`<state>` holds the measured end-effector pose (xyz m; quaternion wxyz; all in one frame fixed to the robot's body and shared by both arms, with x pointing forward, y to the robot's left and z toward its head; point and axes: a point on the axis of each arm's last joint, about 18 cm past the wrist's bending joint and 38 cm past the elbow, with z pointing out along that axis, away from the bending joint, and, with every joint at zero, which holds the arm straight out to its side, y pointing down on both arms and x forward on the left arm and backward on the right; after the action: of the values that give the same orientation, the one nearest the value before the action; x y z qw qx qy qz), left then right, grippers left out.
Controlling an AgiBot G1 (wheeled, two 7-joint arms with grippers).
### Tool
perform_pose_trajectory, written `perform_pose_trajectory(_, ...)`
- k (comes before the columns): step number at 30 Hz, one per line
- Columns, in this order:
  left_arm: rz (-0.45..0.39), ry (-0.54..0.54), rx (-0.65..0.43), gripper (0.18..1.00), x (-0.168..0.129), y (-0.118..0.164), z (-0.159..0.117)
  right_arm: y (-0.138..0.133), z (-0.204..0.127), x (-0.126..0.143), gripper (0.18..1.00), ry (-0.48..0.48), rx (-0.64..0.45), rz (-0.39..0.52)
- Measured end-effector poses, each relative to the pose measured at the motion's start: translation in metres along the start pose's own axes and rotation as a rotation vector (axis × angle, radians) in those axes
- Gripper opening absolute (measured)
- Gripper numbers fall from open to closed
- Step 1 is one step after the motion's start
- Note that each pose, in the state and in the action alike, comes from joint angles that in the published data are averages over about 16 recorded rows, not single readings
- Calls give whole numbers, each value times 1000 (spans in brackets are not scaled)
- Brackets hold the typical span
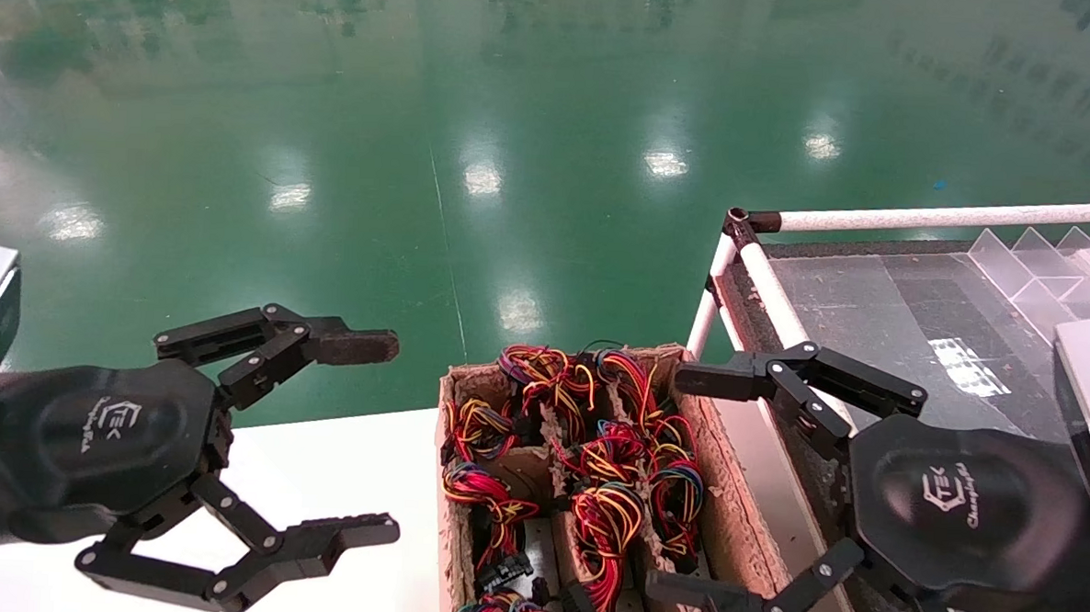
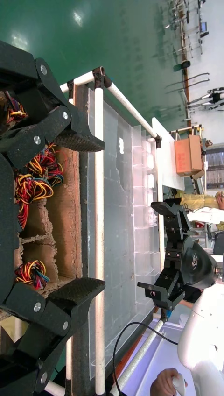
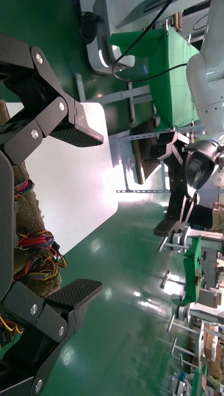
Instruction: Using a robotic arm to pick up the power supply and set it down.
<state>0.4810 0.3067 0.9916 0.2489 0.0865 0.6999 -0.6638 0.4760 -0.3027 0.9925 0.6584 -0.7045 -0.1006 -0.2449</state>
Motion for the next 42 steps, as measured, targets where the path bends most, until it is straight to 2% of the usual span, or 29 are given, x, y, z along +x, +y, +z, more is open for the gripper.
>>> perform_pose_trajectory(12, 0, 0, 0, 871, 0, 0, 0, 0, 0, 0, 1001, 0, 0, 0)
perform_pose_trajectory(18, 0, 0, 0, 759, 0, 0, 0, 0, 0, 0, 1001, 0, 0, 0)
perform_pose_trajectory(34, 0, 0, 0, 386, 0, 0, 0, 0, 0, 0, 1001, 0, 0, 0)
perform_pose_trajectory(42, 0, 0, 0, 271, 0, 0, 0, 0, 0, 0, 1001, 0, 0, 0)
